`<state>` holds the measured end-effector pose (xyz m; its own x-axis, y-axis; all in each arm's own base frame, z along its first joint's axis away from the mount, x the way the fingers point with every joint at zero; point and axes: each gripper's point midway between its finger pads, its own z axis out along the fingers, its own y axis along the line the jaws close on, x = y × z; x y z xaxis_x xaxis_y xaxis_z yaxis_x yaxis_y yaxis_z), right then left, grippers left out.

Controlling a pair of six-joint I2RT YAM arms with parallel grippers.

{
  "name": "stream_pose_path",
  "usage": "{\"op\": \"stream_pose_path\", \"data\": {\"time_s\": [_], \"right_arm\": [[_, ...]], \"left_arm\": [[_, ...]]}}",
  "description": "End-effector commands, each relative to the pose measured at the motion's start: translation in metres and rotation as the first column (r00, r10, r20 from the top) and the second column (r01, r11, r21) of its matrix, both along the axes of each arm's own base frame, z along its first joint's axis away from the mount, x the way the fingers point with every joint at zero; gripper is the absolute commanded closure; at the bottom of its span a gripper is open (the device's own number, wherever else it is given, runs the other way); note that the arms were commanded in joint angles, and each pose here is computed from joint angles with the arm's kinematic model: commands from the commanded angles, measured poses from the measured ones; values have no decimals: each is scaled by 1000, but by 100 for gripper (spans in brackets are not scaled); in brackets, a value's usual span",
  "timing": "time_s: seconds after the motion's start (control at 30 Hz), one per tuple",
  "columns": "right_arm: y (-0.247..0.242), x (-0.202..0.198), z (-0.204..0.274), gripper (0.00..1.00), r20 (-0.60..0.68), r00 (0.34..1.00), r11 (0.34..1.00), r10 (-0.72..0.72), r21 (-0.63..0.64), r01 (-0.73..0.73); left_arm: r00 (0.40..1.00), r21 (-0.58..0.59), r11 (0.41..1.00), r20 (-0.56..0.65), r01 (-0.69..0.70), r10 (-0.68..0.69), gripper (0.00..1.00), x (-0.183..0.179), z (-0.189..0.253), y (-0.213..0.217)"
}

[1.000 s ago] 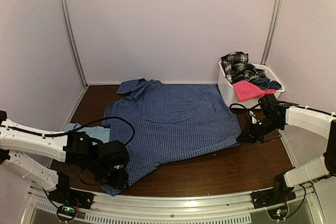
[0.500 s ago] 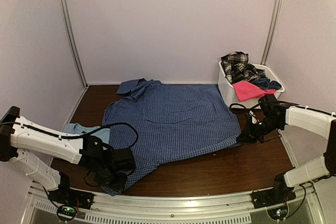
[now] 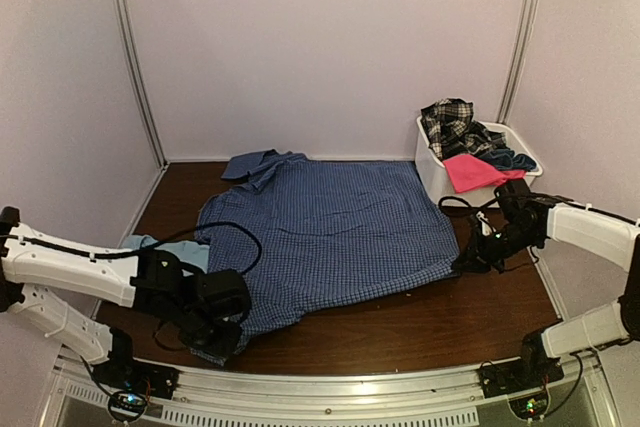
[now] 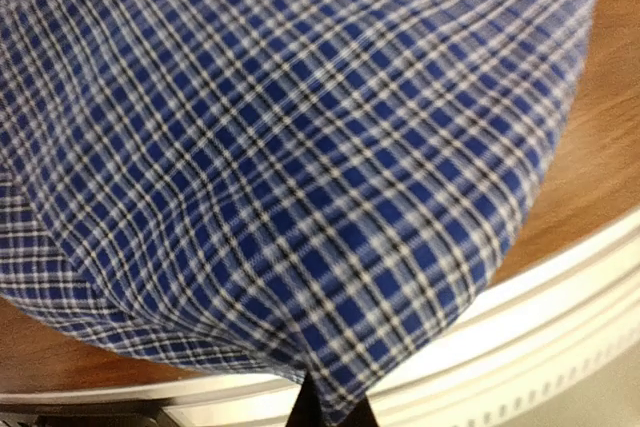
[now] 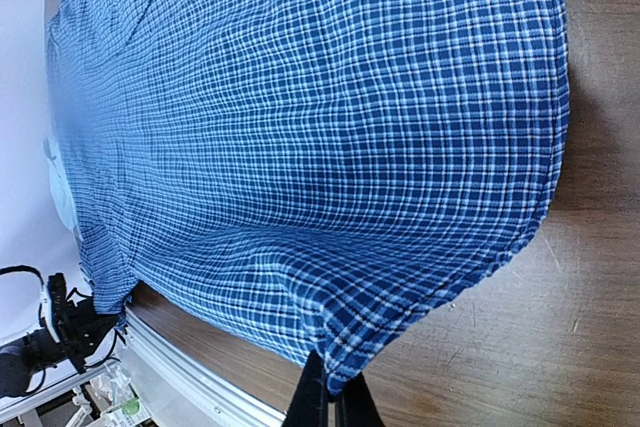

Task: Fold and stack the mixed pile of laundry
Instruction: Pick up the flattened shirt from the center of the board.

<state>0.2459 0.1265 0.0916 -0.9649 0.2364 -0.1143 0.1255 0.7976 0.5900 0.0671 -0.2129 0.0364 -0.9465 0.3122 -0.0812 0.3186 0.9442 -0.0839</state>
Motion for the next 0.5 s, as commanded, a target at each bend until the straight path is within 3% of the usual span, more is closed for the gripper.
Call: {"op": "stream_pose_path", "data": {"time_s": [0.0, 0.23, 0.47], "right_arm": [[-1, -9, 17, 100, 27, 1000, 1000, 16, 8, -16], [-6, -24, 29, 100, 33, 999, 1000, 9, -6, -9], [-5, 1, 31, 100, 52, 999, 1000, -3, -15, 4]], "left_arm": [[993, -187, 978, 62, -88, 101, 100, 20, 55, -16], [963, -361, 914, 118, -187, 243, 100, 58, 121, 0], [936, -414, 883, 165, -219, 310, 100, 111, 162, 13]]}}
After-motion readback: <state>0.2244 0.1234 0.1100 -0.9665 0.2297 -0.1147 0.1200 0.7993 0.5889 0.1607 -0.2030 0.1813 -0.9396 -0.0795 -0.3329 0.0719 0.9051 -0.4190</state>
